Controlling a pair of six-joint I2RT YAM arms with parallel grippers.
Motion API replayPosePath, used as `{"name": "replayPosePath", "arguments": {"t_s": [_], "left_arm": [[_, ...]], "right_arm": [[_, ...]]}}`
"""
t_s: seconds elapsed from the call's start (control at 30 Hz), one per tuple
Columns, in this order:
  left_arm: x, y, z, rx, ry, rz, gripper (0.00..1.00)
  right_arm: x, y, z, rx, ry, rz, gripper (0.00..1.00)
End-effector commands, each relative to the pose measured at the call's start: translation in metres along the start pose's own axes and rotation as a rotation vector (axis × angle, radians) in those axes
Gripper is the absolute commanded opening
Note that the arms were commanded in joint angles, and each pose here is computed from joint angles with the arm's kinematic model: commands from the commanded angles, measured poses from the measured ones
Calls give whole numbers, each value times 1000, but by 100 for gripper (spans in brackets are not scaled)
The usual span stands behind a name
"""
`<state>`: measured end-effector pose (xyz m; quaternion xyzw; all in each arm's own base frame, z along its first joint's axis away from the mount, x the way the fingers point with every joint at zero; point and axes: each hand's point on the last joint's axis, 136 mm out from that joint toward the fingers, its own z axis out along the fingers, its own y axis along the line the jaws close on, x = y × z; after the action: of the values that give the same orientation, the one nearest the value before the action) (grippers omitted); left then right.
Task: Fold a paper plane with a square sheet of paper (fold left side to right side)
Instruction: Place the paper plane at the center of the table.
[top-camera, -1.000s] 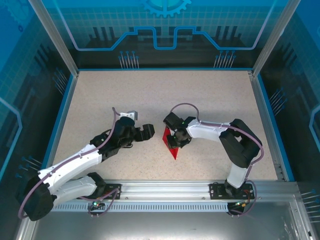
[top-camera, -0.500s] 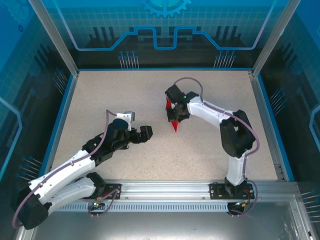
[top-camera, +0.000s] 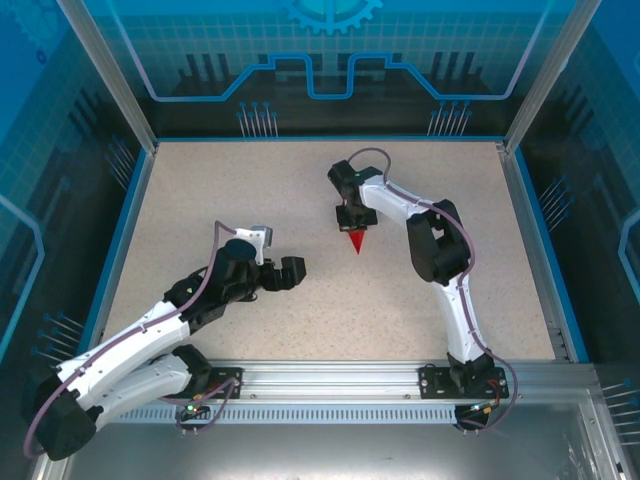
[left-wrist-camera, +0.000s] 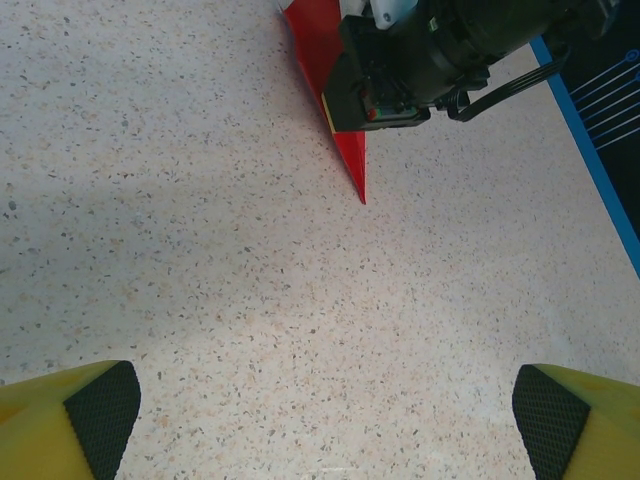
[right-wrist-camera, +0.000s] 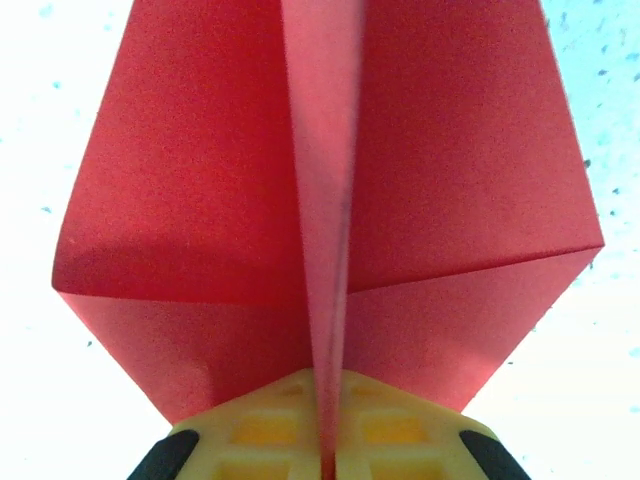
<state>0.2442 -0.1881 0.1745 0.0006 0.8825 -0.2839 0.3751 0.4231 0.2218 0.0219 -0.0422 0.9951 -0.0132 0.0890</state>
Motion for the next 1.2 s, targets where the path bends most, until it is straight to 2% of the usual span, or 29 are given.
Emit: {"name": "replayPosePath", "arguments": {"t_s": [0.0,0.07,0.23,0.33,0.53,0.8,1.03,1.17], "left_arm": [[8,4,2,-7,35,28,99],[9,4,3,-6,39,30,99],[10,3,5,-1,46,30,99],[11,3,6,-2,53,30,99],[12,5,8,-12,59,31,99],[8,8,15,-11,56,-17,99],[-7,16,25,-3,73,-87,99],[-16,28,26,-11,66,-147,99]], "right_arm": [[4,-6,5,10,46,1,13],[5,-5,7,3,51,3,19],[8,-4,10,-4,61,2,23],[17,-7,25,8,98,0,28],[20,-8,25,-7,102,14,28],[8,-12,-23,-7,0,-4,29],[15,-19,-57,12,-39,-37,40],[22,-22,-88,-17,-87,-53,45]]}}
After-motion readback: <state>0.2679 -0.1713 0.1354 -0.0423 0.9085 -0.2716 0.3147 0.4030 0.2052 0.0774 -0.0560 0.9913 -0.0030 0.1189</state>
